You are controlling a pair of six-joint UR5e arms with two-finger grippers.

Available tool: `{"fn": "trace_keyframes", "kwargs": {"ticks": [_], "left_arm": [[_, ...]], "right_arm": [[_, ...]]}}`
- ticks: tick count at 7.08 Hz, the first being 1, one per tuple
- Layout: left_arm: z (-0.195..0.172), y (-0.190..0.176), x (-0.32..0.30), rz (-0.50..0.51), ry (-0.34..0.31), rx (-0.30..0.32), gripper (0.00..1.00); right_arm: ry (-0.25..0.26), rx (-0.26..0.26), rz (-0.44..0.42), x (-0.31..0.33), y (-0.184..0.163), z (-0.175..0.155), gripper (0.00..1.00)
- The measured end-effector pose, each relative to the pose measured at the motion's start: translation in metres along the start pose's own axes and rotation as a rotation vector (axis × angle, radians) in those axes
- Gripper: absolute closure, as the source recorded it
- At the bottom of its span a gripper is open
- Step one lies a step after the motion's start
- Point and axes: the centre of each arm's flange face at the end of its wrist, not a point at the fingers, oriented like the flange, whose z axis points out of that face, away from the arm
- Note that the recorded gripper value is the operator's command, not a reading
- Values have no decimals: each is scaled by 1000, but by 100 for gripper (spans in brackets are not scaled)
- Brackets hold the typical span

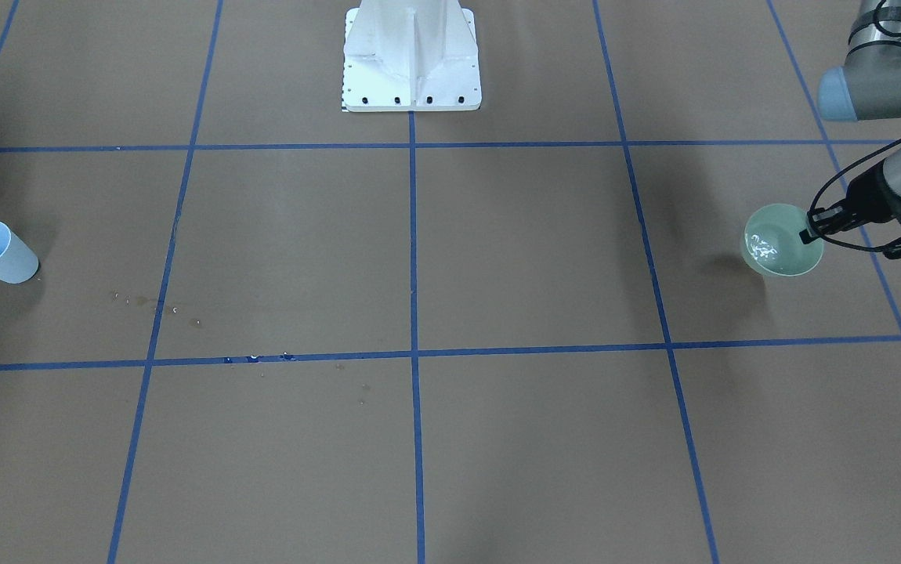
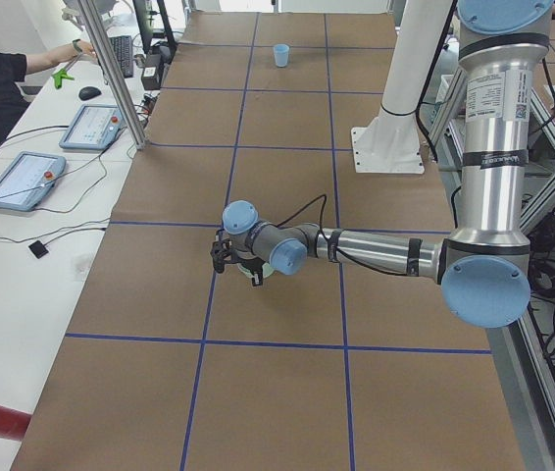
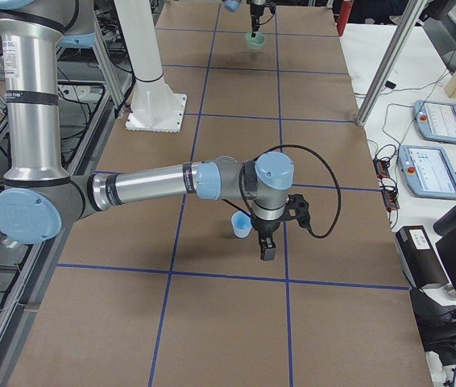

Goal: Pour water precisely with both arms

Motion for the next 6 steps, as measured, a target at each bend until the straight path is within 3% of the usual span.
{"fn": "trace_keyframes", "kwargs": {"ticks": [1, 2, 3, 6], "left_arm": [[14, 2, 4, -4, 7, -9, 100], [25, 2, 7, -5, 11, -18, 40], [31, 1, 11, -3, 14, -22, 0], [25, 2, 25, 20, 30, -13, 0]], "right_arm": [[0, 0, 0, 0, 0, 0, 0], [0, 1, -1, 0, 0, 0, 0], [0, 1, -1, -1, 0, -1, 0], [0, 3, -3, -1, 0, -1, 0]]}}
